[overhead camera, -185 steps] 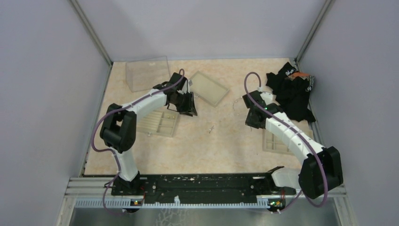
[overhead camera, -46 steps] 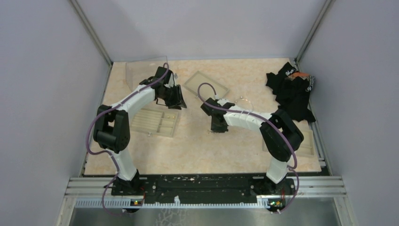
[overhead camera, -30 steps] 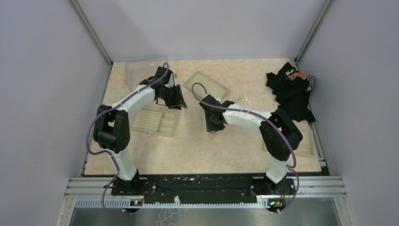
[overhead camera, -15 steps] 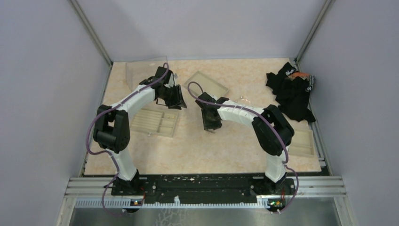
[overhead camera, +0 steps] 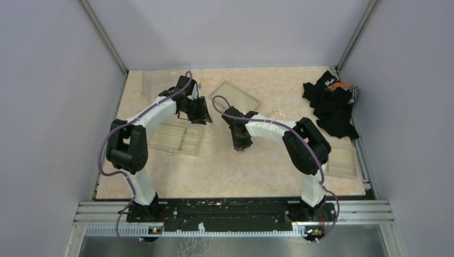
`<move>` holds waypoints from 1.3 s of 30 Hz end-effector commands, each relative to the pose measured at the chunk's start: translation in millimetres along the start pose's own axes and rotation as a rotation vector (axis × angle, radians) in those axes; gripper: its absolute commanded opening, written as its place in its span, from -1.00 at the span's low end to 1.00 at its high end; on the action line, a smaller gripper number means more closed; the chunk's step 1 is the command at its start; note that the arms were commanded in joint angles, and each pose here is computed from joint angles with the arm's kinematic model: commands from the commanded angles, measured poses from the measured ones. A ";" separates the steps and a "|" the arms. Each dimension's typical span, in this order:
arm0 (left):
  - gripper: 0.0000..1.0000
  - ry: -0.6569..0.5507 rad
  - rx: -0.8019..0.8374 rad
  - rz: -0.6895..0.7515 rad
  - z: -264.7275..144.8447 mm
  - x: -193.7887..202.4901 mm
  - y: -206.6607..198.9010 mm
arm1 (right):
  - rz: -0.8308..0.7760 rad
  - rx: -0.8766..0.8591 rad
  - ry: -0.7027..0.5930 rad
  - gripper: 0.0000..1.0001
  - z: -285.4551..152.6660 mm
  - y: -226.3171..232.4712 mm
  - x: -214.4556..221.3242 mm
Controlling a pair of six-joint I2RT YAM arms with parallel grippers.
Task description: Organize the mixed jewelry
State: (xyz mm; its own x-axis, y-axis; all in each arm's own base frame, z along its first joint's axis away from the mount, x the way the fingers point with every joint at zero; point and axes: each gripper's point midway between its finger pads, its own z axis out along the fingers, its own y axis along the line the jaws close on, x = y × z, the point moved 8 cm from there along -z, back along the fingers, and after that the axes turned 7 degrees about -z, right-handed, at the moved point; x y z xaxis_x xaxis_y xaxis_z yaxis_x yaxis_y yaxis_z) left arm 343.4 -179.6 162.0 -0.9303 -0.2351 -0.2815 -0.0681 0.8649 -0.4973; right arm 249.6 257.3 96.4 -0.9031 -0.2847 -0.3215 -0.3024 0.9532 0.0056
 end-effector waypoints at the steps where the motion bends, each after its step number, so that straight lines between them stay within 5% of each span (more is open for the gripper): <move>1: -0.17 -0.034 0.016 0.005 -8.1 -8.2 -5.8 | -0.020 0.027 -0.004 -0.51 -2.3 -2.7 -2.9; 15: -0.17 -0.029 0.020 0.004 -6.6 -8.9 -6.5 | -0.005 0.064 -0.016 -1.00 -10.1 -8.5 -0.1; 33: -0.18 -0.026 0.029 0.007 -8.8 -6.6 -7.1 | 0.058 0.036 -0.120 -1.00 -39.7 -15.4 2.8; 36: -0.18 -0.026 0.032 0.007 -8.6 -6.6 -7.4 | 0.038 -0.016 -0.101 -0.60 -36.2 -11.9 7.3; 39: -0.18 -0.027 0.037 0.007 -9.0 -6.7 -7.9 | 0.031 -0.047 -0.090 -0.43 -31.8 -9.2 10.9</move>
State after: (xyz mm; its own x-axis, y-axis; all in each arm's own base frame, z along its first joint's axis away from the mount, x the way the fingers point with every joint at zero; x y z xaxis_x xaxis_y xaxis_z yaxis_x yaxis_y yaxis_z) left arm 343.5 -179.8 162.3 -0.9302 -0.2349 -0.2819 -0.0672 0.8643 -0.4985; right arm 233.7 236.9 115.8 -0.8947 -0.2489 -0.3708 -0.2656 0.9641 -0.0063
